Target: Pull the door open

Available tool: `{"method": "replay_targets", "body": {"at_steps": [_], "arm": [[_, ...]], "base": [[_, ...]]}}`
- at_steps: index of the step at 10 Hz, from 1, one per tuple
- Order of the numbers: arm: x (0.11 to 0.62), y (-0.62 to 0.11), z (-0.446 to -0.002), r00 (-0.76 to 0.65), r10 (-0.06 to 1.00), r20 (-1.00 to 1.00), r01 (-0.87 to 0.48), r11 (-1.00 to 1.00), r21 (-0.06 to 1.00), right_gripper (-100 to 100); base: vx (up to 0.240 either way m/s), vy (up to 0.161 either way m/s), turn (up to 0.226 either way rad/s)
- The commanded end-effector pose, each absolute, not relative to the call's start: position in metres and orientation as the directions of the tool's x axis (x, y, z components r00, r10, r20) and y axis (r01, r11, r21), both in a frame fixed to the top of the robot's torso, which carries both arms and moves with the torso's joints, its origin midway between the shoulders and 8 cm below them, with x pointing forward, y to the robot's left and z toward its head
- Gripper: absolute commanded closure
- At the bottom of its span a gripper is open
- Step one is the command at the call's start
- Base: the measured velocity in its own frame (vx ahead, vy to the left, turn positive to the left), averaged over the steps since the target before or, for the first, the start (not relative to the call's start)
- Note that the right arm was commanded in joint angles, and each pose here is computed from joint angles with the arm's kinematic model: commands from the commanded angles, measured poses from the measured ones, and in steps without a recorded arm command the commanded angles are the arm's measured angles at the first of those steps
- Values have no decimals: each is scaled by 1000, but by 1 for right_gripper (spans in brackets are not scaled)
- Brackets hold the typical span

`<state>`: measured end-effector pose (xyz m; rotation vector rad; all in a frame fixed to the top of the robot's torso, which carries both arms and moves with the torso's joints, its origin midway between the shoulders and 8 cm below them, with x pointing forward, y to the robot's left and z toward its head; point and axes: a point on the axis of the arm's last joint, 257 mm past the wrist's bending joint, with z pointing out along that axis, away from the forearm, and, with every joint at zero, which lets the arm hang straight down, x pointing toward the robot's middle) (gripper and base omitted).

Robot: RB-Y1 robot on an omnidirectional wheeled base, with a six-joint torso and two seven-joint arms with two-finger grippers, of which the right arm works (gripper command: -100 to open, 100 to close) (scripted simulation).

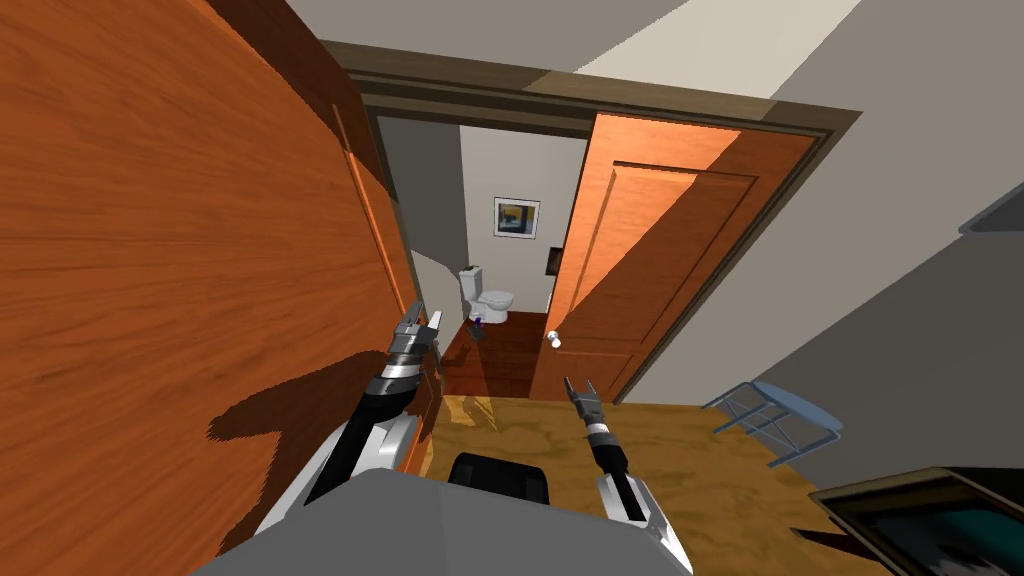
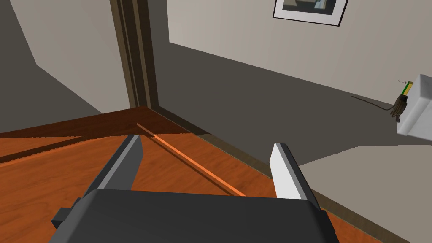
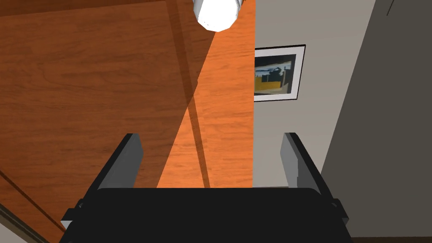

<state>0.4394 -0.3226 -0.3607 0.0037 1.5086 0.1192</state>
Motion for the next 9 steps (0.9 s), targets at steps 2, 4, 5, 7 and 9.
{"method": "replay_targets", "body": {"at_steps": [2, 4, 5, 7, 9], "arm": [[437, -320, -373, 34, 47, -998, -83, 996, 44, -100], [435, -318, -383, 16, 23, -1000, -89, 996, 21, -100], [434, -316, -388, 7, 10, -1000, -93, 996, 9, -100], [434, -317, -390, 4, 8, -1000, -94, 996, 7, -100], [429, -333, -391, 3, 6, -1000, -71, 997, 6, -100]], "base": [[132, -1, 5], [123, -2, 3], [154, 5, 6], [138, 6, 2], [120, -9, 213]]}}
